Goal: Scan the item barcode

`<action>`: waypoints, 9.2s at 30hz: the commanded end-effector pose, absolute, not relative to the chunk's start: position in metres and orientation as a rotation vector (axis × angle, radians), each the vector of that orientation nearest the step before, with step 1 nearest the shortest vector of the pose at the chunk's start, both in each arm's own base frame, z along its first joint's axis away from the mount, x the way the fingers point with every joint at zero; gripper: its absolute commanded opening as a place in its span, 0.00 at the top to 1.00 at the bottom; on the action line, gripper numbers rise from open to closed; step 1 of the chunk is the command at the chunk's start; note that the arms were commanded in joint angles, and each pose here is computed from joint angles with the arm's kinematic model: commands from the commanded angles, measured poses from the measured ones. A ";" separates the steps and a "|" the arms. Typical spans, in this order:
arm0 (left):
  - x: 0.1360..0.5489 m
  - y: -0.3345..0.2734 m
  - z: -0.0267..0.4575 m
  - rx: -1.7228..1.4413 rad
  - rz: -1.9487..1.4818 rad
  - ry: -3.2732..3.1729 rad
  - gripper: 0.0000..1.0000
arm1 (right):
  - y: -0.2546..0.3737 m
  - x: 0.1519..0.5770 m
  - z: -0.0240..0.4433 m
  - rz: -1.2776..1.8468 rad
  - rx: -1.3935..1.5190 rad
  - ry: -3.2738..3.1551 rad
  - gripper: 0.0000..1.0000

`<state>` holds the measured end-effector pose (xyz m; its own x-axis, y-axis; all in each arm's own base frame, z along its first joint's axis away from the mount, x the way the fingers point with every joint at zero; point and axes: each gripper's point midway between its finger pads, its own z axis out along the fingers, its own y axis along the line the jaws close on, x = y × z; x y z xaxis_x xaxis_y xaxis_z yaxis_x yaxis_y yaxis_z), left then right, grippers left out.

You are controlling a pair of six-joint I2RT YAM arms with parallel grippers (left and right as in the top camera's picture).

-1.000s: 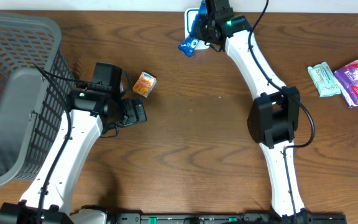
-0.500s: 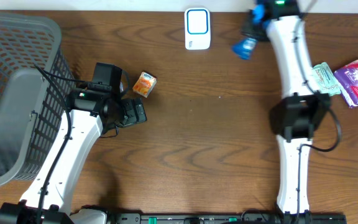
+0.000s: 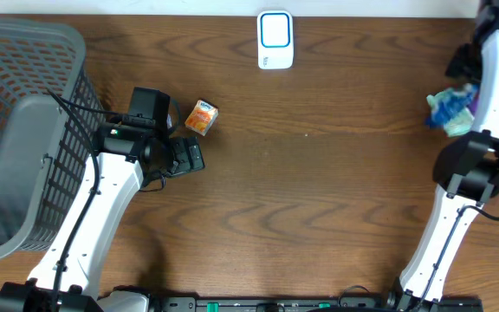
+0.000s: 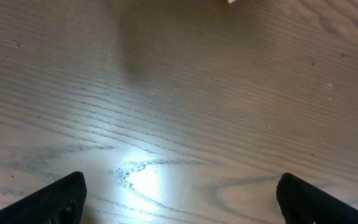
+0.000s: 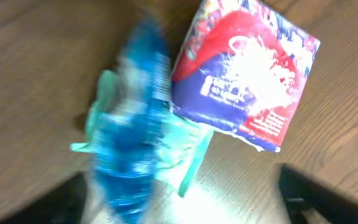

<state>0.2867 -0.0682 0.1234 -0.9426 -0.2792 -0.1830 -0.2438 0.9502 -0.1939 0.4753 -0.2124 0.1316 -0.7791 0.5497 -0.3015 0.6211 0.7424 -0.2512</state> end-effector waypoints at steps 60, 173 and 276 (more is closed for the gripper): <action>0.285 -0.066 0.120 -0.390 -0.235 2.906 0.02 | 0.368 0.441 -0.029 0.816 0.381 2.906 0.65; 0.285 -0.066 0.120 -0.390 -0.235 2.906 0.02 | 0.198 0.613 0.143 -0.666 -0.548 2.142 0.99; 0.285 -0.066 0.120 -0.390 -0.235 2.906 0.02 | 0.007 0.097 0.373 0.144 0.167 2.266 0.01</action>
